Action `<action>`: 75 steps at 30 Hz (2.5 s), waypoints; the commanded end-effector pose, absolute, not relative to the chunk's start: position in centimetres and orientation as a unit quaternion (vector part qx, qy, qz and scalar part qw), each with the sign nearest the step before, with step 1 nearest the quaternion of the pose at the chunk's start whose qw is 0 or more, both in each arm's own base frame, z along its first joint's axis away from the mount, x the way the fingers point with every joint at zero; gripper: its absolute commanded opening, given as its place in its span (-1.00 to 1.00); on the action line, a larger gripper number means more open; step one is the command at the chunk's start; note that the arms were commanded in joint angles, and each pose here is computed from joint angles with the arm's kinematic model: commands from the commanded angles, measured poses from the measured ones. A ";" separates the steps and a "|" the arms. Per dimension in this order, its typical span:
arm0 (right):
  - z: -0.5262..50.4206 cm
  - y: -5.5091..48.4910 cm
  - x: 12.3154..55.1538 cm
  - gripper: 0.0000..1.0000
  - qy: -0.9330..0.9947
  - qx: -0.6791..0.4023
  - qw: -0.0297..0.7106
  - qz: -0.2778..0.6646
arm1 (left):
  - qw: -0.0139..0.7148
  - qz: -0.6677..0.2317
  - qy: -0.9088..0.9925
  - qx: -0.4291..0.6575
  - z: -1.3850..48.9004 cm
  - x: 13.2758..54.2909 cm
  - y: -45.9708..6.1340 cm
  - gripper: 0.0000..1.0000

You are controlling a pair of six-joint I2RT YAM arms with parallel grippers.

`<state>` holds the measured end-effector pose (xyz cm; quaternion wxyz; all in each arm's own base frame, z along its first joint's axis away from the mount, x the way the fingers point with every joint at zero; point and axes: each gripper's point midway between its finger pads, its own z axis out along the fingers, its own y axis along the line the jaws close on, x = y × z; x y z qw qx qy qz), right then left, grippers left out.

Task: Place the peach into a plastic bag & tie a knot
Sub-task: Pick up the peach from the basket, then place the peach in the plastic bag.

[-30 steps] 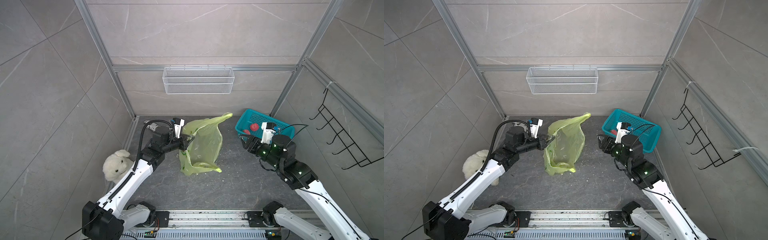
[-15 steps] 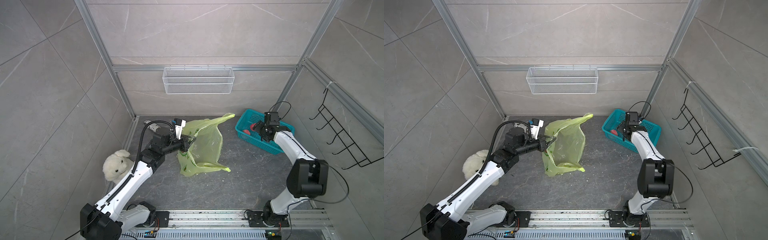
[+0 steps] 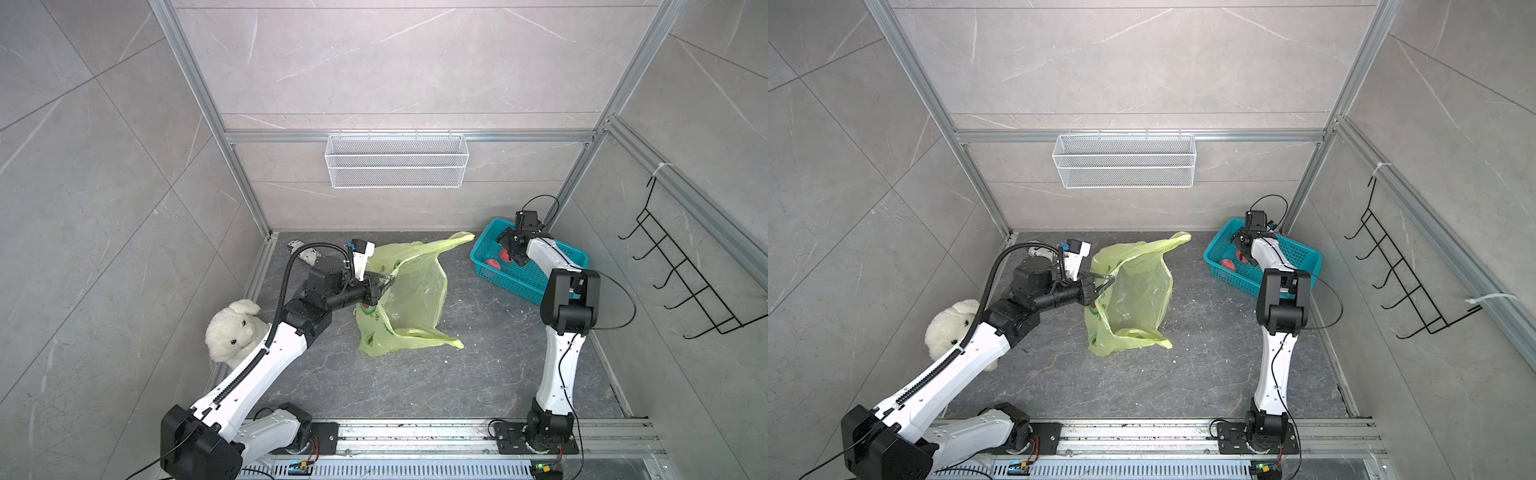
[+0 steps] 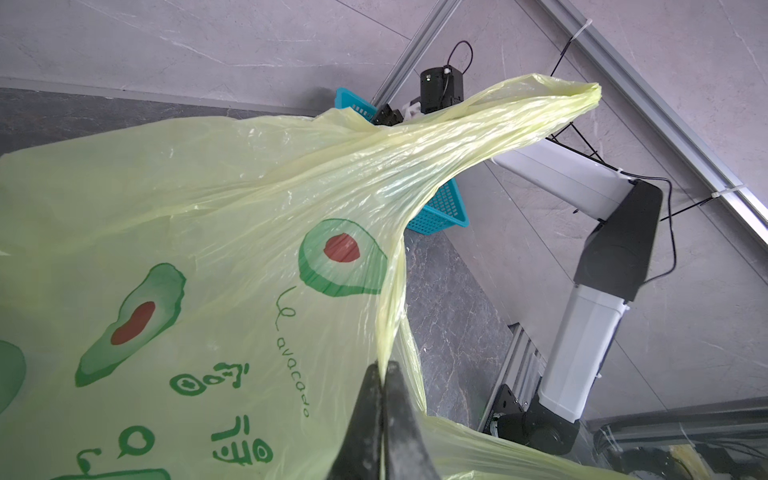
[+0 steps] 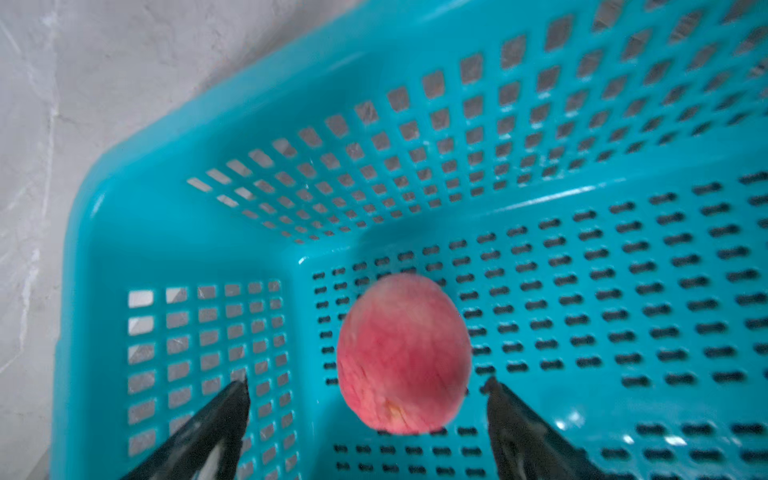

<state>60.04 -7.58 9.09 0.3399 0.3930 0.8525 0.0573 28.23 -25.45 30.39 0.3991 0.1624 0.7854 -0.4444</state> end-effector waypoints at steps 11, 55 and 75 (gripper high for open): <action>5.0 -9.1 60.9 0.72 0.862 0.415 0.288 0.039 | 0.398 -0.451 0.780 0.173 30.6 28.3 -26.3 -1.00; 30.0 23.6 27.0 0.00 0.847 0.018 0.370 0.383 | 0.387 -0.447 0.795 0.136 29.8 28.8 -26.4 -1.00; 26.3 34.1 29.2 0.45 0.868 -0.006 0.306 0.391 | 0.428 -0.410 0.794 0.136 30.8 28.6 -24.9 -1.00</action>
